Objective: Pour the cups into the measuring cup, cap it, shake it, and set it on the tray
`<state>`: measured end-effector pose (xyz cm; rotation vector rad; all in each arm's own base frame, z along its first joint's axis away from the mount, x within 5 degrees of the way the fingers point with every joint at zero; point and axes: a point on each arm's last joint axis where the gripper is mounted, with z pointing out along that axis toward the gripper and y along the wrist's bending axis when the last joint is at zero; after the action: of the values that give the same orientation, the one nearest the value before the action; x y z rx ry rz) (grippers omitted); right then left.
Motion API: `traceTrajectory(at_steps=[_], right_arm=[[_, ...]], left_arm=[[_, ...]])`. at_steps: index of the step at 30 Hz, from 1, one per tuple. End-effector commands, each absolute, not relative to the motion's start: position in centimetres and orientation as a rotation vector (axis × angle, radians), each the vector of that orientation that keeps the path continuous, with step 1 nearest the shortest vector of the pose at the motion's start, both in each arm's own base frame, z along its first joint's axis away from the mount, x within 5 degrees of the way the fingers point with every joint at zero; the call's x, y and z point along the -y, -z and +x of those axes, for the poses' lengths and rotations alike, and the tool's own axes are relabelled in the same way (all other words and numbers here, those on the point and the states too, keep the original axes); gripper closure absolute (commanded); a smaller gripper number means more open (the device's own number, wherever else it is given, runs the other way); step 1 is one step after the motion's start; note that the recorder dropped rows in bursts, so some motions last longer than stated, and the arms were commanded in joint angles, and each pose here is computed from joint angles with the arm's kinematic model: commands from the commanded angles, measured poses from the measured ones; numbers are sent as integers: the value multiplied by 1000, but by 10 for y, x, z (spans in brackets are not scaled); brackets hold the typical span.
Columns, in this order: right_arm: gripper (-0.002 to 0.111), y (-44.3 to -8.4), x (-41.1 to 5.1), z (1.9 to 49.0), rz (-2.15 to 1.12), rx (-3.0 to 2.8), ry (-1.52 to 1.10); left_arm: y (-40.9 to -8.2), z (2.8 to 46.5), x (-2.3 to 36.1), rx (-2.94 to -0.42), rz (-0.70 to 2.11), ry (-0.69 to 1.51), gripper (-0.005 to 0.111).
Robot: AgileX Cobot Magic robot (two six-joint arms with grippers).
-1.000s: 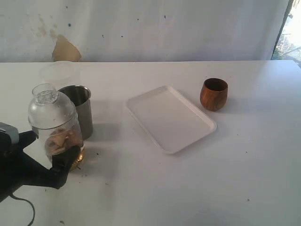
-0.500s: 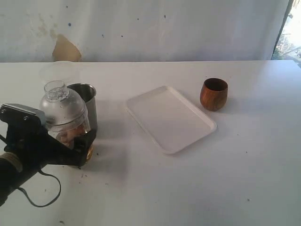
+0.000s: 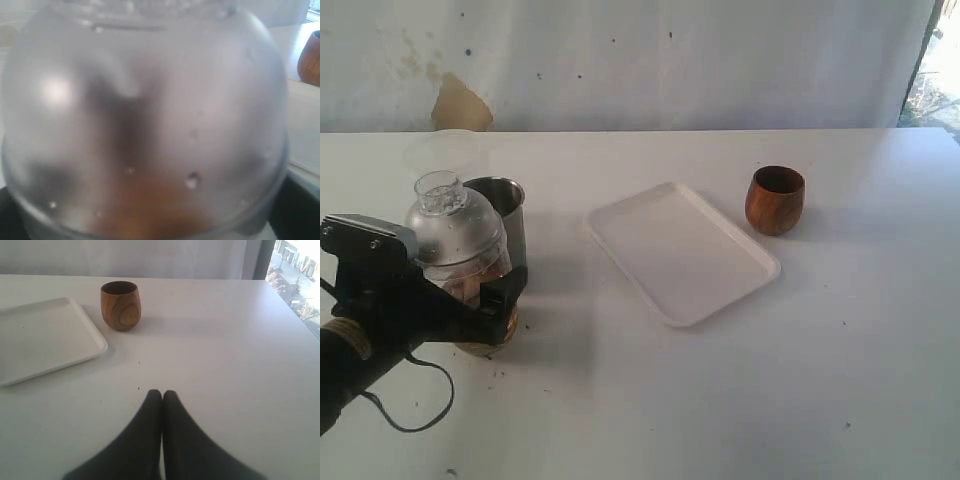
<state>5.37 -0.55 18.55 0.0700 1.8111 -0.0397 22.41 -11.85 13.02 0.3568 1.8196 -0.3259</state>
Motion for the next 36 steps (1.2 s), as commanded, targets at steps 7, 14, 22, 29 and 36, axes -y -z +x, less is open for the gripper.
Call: traceTrajectory(at_steps=[7,14,22,29,36], right_arm=[[108,-183,6,54,74,-1813,52],[108,-183,6,54,74,-1813,52],[108,-183,6,54,74,-1813,52],[108,-183,6,54,74,-1813,52],[108,-183,6,54,74,-1813,52]], left_arm=[[-136,229,122,-1776,341,342,2],[-137,231,123,-1773,338,345,31],[-130,230,123,-1852,330,357,106],[-162,226,121,-1765,241,440,107],[-205,222,130,-1839,465,397,107]])
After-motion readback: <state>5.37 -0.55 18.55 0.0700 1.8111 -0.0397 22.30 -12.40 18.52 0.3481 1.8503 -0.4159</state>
